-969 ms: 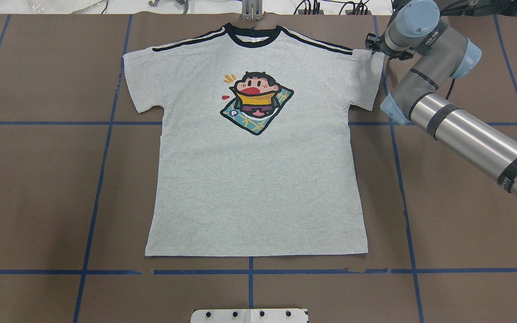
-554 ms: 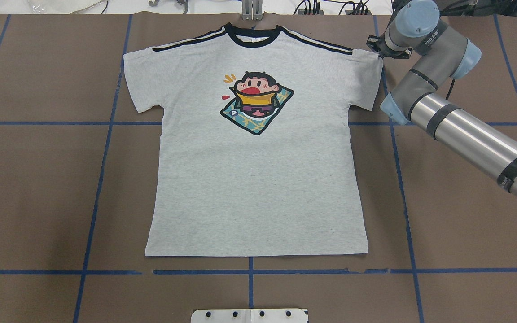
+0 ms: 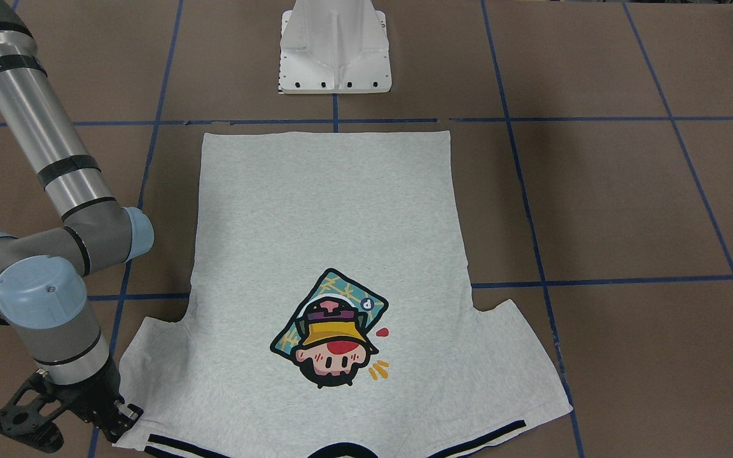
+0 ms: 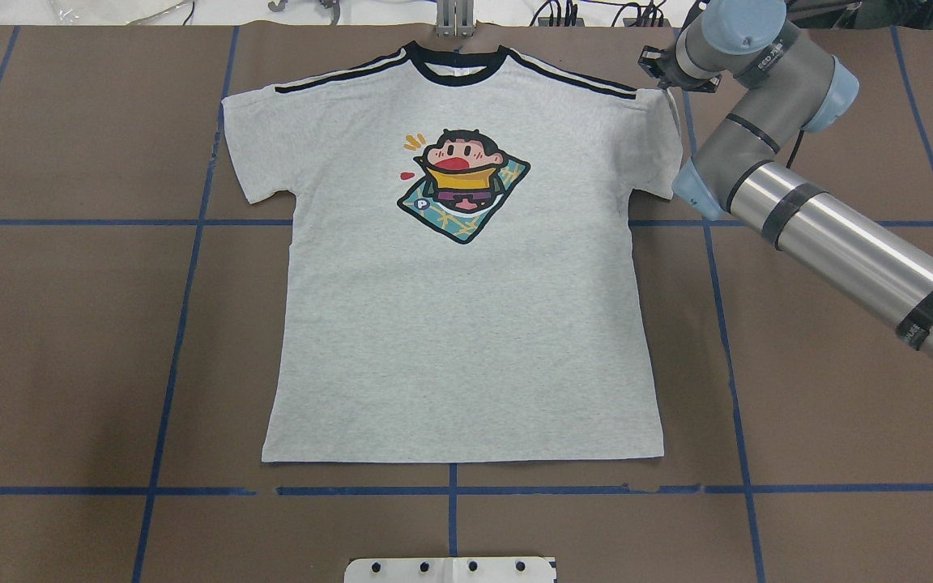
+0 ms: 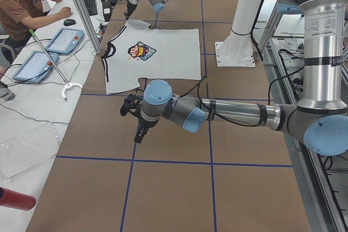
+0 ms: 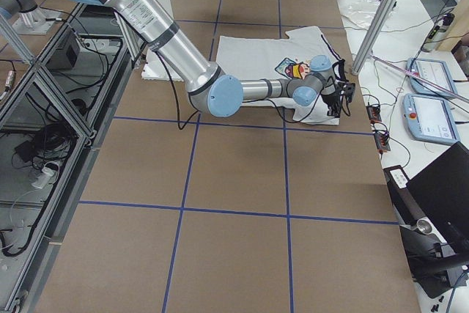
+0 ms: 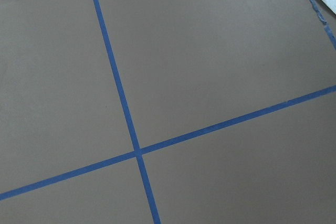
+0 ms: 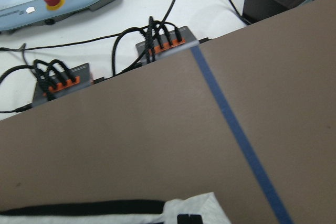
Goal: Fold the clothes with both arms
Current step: 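Grasp the sleeve with the right gripper and fold it onto the shirt body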
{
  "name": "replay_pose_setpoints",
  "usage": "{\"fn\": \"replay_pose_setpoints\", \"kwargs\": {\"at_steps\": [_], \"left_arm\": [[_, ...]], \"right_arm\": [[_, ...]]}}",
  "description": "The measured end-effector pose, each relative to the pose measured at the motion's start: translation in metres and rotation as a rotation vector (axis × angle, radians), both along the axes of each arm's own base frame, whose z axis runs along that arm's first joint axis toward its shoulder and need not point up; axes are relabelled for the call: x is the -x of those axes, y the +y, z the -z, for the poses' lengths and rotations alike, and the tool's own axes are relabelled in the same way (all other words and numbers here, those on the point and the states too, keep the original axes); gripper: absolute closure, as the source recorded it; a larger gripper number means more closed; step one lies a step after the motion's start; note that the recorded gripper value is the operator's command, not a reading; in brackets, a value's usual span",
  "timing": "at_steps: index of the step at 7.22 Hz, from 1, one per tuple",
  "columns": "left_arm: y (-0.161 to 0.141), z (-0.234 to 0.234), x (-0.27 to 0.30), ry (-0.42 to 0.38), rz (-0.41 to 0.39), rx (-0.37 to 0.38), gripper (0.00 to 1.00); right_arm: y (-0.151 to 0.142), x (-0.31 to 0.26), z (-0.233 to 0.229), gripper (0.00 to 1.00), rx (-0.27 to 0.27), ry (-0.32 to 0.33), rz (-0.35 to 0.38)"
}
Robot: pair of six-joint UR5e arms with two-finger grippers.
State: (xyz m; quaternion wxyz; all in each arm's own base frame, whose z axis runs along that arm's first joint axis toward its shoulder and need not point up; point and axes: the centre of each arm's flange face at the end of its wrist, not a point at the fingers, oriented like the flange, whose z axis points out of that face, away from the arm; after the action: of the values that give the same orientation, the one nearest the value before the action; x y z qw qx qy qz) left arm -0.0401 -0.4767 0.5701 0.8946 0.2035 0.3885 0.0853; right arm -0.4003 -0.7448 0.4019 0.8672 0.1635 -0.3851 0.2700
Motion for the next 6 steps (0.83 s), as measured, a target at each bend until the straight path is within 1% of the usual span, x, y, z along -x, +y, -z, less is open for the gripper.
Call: {"fn": "replay_pose_setpoints", "kwargs": {"at_steps": [1, 2, 3, 4, 6], "left_arm": [[0.000, 0.001, 0.000, 0.000, 0.000, -0.002, 0.00], [0.000, 0.002, 0.000, 0.001, 0.001, -0.003, 0.00], [0.001, 0.003, 0.000, 0.001, 0.001, -0.006, 0.00], [0.002, 0.004, 0.000, 0.002, 0.000, -0.008, 0.00], [0.003, 0.005, 0.001, 0.004, 0.001, -0.007, 0.00]], "right_arm": [[0.012, 0.021, 0.031, 1.00, 0.002, -0.038, 0.000], [0.019, 0.047, 0.062, 1.00, 0.015, -0.063, -0.002], [0.018, 0.071, 0.084, 1.00, 0.023, -0.061, -0.009], [0.012, 0.092, 0.097, 1.00, 0.029, -0.037, -0.021], [0.004, 0.113, 0.102, 1.00, 0.027, 0.013, -0.053]]}}
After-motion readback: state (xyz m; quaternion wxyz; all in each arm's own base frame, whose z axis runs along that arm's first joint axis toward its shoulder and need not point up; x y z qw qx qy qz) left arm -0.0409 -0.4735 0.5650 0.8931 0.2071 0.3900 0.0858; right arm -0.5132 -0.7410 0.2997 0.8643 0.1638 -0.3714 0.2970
